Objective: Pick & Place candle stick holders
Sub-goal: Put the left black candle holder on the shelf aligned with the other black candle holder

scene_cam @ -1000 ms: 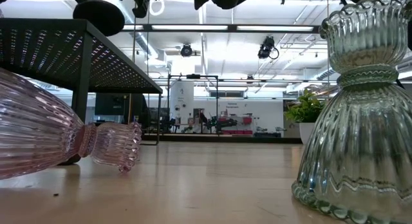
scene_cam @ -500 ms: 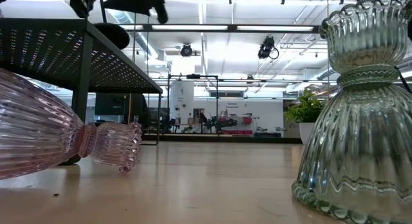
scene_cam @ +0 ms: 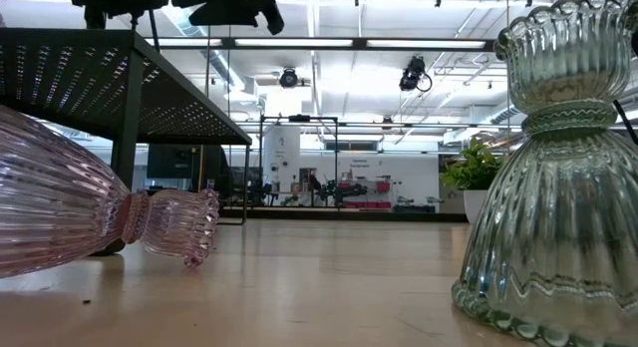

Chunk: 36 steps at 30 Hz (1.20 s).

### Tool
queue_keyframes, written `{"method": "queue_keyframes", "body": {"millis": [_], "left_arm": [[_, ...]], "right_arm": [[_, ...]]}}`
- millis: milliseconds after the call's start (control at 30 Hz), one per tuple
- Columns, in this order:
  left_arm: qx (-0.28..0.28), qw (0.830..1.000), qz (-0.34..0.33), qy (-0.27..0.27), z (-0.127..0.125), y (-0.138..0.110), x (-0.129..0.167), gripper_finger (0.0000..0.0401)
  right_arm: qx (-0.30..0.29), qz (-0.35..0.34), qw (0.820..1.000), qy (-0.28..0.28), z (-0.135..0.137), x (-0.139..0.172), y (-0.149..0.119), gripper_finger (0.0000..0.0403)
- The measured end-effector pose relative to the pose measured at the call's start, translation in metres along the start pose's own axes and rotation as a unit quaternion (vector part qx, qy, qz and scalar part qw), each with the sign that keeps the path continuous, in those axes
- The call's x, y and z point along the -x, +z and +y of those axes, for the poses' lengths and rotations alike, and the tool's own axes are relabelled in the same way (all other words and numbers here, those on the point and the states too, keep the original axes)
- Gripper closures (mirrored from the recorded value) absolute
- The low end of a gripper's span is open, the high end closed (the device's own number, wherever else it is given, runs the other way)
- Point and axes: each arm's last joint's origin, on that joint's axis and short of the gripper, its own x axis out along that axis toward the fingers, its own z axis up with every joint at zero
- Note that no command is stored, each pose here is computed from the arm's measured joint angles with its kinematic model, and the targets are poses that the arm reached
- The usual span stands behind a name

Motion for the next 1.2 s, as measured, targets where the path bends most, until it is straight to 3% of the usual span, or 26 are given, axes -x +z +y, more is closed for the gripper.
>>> {"method": "queue_keyframes", "body": {"millis": [367, 700, 967, 1200], "left_arm": [[-0.046, 0.997, -0.010, 0.056, -0.013, 0.001, -0.007, 0.0390], [-0.052, 0.991, -0.010, 0.120, -0.027, 0.025, -0.013, 0.0390], [-0.087, 0.976, 0.001, 0.202, -0.044, 0.025, -0.021, 0.0390], [-0.090, 0.973, 0.001, 0.211, -0.048, 0.021, -0.026, 0.0390]], "right_arm": [[0.001, -0.014, 1.000, 0.000, 0.000, 0.000, 0.003, 0.0232], [0.002, -0.015, 1.000, 0.002, 0.000, 0.000, 0.003, 0.0233], [0.002, -0.016, 1.000, 0.002, 0.000, 0.000, 0.003, 0.0234], [0.003, -0.013, 1.000, 0.003, 0.001, 0.000, 0.003, 0.0234]]}}
